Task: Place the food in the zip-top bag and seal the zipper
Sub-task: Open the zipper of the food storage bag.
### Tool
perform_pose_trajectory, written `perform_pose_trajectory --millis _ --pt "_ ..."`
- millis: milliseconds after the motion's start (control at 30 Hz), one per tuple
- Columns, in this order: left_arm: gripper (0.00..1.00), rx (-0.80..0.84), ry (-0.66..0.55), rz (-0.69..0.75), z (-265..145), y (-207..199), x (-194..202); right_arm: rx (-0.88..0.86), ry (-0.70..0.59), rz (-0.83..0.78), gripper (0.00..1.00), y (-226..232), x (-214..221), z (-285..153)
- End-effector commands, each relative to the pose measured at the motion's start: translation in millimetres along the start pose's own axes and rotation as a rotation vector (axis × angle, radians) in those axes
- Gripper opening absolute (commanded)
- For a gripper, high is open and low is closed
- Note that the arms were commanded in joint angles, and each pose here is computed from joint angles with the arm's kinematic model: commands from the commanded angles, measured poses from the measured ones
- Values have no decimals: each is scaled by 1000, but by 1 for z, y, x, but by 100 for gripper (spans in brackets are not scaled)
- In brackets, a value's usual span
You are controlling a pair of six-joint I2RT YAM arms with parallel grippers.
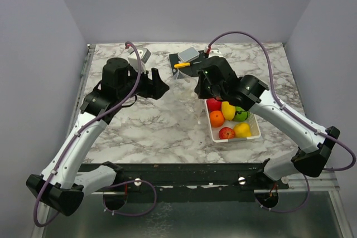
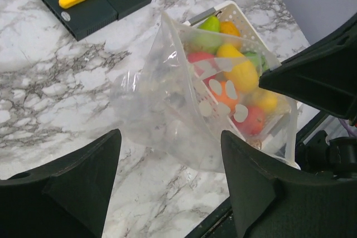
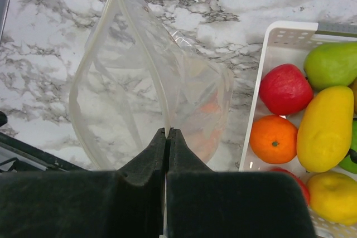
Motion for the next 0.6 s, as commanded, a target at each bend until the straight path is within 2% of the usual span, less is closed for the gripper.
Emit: perform_pose_trajectory --millis 0,267,567 --pt "74 -80 87 -113 4 6 10 73 -52 10 1 3 -7 2" --pt "74 -129 130 -250 10 8 16 95 -115 51 1 17 -9 8" --pt "71 -132 149 -297 18 9 18 98 -184 83 1 31 -13 21"
Point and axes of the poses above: each gripper's point midway between its finger pads, its own z axis out along the fingers, its own y axis along the line the jaws close on, x = y × z, the point moved 5 cm from there along -z, back along the fingers
